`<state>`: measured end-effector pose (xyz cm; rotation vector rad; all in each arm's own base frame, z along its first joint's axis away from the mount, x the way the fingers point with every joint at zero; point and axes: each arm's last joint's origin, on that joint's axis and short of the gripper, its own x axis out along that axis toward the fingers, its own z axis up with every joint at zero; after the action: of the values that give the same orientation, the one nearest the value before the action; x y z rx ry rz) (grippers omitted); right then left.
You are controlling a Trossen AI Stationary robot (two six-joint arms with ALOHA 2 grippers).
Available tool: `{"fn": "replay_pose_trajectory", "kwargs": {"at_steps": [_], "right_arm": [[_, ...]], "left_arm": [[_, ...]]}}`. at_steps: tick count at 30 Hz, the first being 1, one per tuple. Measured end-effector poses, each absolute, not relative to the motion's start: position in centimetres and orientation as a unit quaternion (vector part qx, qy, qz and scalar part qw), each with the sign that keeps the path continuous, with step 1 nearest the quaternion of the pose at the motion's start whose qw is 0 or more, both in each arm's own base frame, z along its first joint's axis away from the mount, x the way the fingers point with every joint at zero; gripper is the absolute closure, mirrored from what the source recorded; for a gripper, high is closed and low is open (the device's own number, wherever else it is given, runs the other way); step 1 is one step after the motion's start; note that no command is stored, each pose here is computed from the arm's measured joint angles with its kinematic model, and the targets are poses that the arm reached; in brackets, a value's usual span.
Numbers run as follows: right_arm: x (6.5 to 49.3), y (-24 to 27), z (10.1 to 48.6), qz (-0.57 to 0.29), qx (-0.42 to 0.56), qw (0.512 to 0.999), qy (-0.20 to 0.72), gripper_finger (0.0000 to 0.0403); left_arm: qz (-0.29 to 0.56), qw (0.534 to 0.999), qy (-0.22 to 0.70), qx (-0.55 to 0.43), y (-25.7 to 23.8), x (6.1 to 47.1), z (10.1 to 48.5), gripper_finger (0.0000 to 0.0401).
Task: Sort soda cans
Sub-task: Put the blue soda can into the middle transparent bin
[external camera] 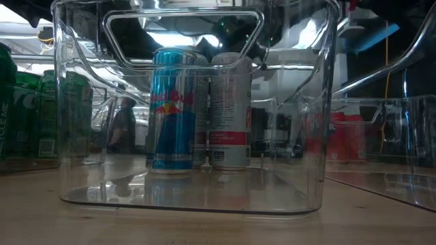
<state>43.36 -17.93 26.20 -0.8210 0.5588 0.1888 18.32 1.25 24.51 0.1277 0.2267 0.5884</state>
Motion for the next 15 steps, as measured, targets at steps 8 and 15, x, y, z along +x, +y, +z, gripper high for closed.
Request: {"fn": "replay_pose_trajectory", "kwargs": {"at_steps": [8, 15], "right_arm": [[41.5, -14.5, 30.6, 0.114, -0.413, 0.865, 0.262, 0.0157], [38.8, -9.5, 35.5, 0.124, -0.446, 0.85, 0.251, 0.0157]], "left_arm": [[0.289, 0.949, 0.112, 0.061, 1.3, 18.3, 24.5, 0.0013], [0.281, 0.951, 0.119, 0.053, 1.2, 18.3, 24.3, 0.0013]]}}
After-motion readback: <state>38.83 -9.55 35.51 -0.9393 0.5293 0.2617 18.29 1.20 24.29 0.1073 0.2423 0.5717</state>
